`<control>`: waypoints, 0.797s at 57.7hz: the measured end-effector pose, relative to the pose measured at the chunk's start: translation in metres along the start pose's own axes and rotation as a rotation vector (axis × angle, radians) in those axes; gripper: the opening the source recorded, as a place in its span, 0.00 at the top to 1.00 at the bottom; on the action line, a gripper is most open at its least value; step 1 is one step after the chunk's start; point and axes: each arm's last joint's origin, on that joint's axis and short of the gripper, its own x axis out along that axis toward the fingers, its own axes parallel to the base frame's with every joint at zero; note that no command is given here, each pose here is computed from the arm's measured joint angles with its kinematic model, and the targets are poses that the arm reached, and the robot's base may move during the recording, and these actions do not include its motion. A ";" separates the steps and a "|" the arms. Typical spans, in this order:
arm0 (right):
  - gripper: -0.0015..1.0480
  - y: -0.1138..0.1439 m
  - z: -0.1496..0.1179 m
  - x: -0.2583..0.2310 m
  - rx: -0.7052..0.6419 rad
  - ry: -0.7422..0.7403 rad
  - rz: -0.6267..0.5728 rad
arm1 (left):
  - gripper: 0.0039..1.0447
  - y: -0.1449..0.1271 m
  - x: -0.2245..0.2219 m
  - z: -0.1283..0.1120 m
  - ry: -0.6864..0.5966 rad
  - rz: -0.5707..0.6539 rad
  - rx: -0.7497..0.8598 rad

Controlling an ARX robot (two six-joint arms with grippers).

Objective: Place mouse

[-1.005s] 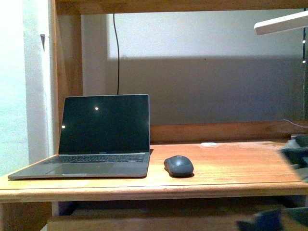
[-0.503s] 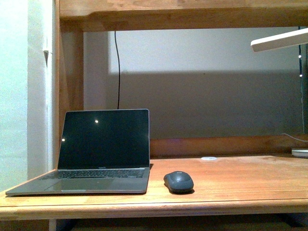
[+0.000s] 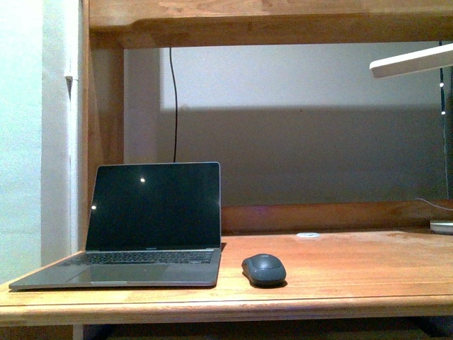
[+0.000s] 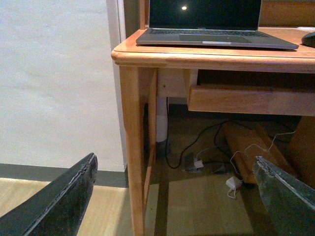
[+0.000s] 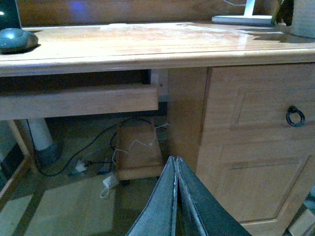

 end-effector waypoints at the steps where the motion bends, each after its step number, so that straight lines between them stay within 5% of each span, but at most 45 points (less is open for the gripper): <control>1: 0.97 0.000 0.000 0.000 0.000 -0.002 0.004 | 0.07 0.000 0.000 0.000 0.000 0.001 0.000; 16: 0.97 0.000 0.001 -0.001 0.000 -0.010 0.002 | 0.07 0.000 0.000 0.000 0.000 0.000 0.000; 46: 0.17 0.000 0.001 -0.001 -0.001 -0.010 0.002 | 0.07 0.000 0.000 0.000 0.000 0.000 0.000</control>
